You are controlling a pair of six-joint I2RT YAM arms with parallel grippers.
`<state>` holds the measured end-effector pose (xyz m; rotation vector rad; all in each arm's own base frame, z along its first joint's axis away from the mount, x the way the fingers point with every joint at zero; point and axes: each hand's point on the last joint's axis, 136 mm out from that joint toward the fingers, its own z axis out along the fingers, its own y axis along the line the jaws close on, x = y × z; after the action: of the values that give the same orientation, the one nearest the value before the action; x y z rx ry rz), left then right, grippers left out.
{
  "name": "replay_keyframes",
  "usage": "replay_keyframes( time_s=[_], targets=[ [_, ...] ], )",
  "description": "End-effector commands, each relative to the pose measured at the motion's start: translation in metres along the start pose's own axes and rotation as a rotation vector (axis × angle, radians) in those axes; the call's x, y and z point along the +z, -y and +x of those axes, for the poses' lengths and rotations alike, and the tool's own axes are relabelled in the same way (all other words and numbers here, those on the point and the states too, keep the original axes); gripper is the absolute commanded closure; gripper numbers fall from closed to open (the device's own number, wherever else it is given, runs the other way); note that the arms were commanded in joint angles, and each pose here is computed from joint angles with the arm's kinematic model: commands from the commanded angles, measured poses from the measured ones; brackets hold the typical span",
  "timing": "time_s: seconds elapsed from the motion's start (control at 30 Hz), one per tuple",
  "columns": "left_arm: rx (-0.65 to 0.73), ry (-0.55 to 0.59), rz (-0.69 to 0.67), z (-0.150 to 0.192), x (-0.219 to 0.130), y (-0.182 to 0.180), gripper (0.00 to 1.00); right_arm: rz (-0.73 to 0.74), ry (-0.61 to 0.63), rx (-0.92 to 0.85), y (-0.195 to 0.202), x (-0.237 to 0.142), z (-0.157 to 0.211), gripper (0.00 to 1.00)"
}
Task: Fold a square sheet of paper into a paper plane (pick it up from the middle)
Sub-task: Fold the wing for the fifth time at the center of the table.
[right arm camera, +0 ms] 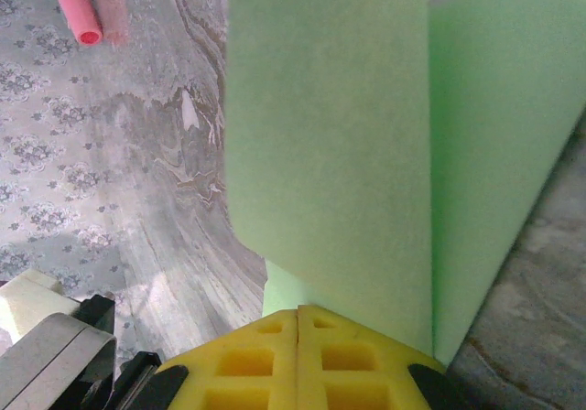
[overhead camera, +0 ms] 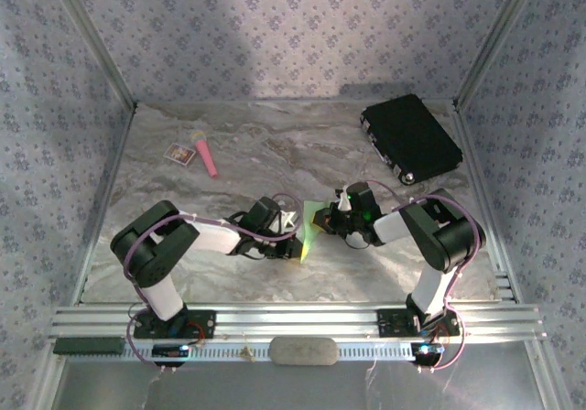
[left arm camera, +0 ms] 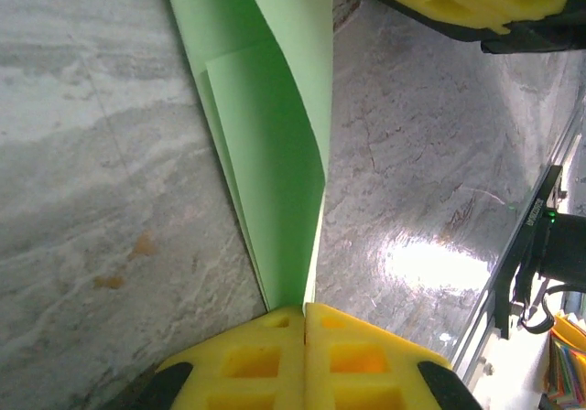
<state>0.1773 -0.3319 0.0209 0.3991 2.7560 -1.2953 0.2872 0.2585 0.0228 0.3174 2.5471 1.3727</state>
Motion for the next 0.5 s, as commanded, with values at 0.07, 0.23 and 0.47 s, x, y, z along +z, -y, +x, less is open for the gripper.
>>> replay_keyframes(
  time_s=[0.07, 0.23, 0.47],
  targets=[
    [-0.017, -0.083, -0.045, 0.031, -0.012, -0.005, 0.83, 0.156, -0.001, 0.053, 0.041, 0.001, 0.01, 0.99],
    [0.035, 0.059, -0.075, 0.001, -0.036, 0.016, 0.77, 0.159, 0.001, 0.051, 0.04, 0.0, 0.01, 0.99],
    [0.067, 0.092, -0.006, -0.03, -0.034, 0.045, 0.88, 0.158, 0.001, 0.051, 0.04, 0.001, 0.009, 0.99]
  ],
)
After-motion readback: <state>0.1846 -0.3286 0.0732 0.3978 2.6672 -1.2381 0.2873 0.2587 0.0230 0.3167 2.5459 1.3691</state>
